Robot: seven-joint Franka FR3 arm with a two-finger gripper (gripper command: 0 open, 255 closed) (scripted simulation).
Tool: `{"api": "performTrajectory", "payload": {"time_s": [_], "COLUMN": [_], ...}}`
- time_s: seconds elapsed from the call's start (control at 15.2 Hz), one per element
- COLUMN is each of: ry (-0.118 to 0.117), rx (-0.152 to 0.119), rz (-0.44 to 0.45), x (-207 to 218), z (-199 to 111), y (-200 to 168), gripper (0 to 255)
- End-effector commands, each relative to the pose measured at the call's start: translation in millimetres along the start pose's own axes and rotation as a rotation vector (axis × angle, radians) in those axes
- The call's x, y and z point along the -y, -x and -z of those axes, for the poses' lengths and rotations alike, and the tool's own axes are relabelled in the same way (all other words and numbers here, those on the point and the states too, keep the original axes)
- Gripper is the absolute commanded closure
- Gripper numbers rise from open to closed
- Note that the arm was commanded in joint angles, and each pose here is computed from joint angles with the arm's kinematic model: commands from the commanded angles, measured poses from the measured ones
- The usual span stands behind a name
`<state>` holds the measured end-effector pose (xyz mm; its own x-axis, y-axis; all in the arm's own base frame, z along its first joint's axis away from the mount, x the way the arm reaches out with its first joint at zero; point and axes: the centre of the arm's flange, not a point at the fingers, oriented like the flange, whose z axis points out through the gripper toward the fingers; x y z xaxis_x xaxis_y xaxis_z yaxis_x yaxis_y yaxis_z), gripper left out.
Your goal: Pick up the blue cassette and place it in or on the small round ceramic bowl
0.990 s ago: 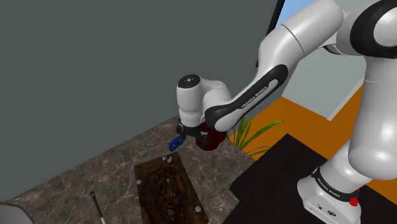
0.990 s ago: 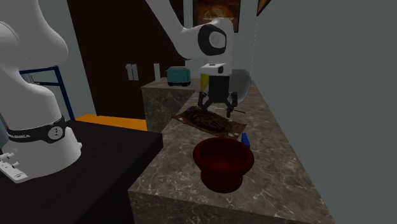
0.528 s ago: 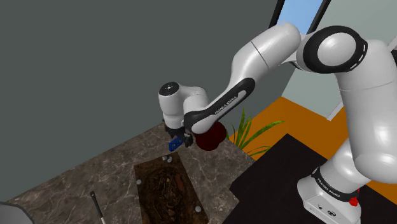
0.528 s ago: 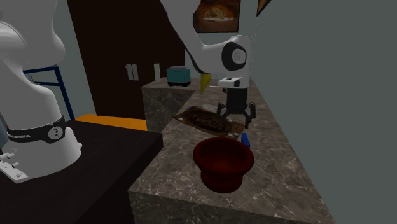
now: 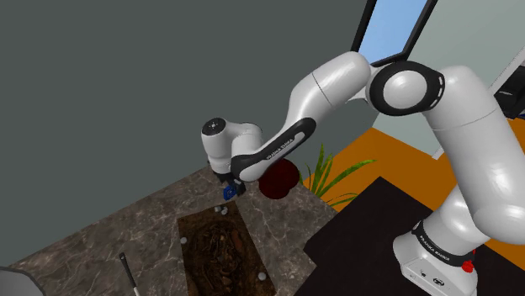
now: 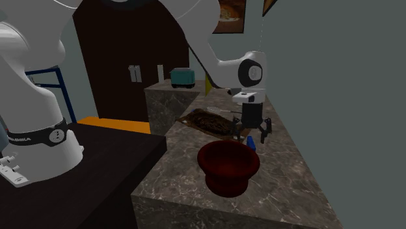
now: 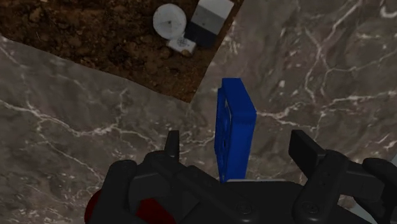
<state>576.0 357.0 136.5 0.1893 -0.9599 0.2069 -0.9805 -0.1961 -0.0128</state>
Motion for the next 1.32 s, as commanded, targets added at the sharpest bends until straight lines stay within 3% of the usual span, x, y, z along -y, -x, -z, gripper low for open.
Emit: {"api": "performTrajectory", "payload": {"time_s": [0.0,0.59,0.66,1.25], "ry": [0.000,0.000,0.000,0.000], "rx": [0.000,0.000,0.000,0.000], "rz": [-0.001,-0.001,-0.001,-0.001], "x": [0.5,0.5,0.5,0.5], "z": [-10.3,-18.6,-18.6,-18.7], "y": [-0.1,-0.1,-0.1,-0.1], "gripper": [0,0,255,255]}}
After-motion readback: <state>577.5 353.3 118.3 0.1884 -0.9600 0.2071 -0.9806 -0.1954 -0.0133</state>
